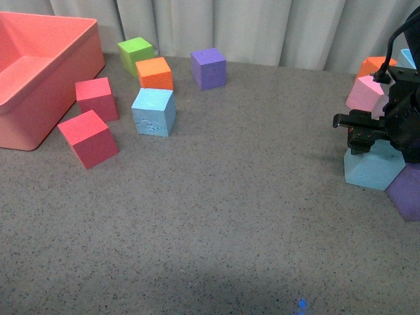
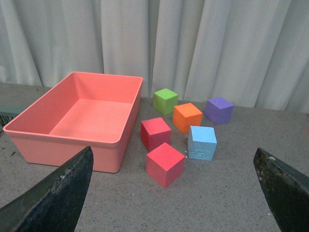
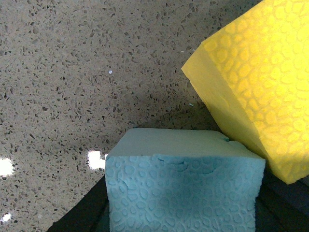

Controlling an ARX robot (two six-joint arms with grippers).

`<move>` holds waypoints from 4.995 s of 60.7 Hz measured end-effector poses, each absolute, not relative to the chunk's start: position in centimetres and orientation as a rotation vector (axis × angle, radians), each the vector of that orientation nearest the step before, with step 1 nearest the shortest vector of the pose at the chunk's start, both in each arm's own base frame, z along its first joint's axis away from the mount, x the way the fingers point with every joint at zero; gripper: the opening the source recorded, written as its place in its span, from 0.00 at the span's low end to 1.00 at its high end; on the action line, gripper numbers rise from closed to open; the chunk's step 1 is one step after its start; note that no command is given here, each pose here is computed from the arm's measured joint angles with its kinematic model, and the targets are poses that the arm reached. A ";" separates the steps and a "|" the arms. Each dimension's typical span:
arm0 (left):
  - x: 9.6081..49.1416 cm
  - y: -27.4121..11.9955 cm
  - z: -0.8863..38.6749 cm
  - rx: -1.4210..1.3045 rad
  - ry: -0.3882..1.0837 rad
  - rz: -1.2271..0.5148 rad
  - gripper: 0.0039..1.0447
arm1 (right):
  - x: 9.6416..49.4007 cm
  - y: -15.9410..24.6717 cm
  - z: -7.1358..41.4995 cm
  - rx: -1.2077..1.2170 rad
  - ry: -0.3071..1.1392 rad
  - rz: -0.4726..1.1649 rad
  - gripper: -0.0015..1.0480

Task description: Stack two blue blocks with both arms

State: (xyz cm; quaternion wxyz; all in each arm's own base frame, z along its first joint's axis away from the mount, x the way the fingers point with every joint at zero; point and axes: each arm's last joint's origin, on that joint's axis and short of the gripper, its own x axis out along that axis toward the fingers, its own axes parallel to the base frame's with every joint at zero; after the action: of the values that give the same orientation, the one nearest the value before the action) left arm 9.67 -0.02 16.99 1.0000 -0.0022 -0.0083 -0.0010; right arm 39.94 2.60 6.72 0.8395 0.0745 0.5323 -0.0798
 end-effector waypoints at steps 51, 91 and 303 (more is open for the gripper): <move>9.7 0.0 17.0 -0.004 -0.017 -0.002 0.94 | 43.4 13.0 9.8 0.116 1.020 0.126 0.43; 9.7 0.0 17.0 -0.004 -0.017 -0.002 0.94 | 46.3 18.1 7.8 0.099 1.050 0.143 0.42; 9.7 0.0 17.0 -0.004 -0.017 -0.001 0.94 | 10.9 0.0 16.7 0.000 -0.006 0.001 0.01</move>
State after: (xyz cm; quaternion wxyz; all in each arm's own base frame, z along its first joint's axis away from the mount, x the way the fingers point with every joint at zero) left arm 9.67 -0.02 16.99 1.0000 -0.0022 -0.0083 -0.0004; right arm 10.91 0.02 16.72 1.0000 0.0001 -0.0031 0.0006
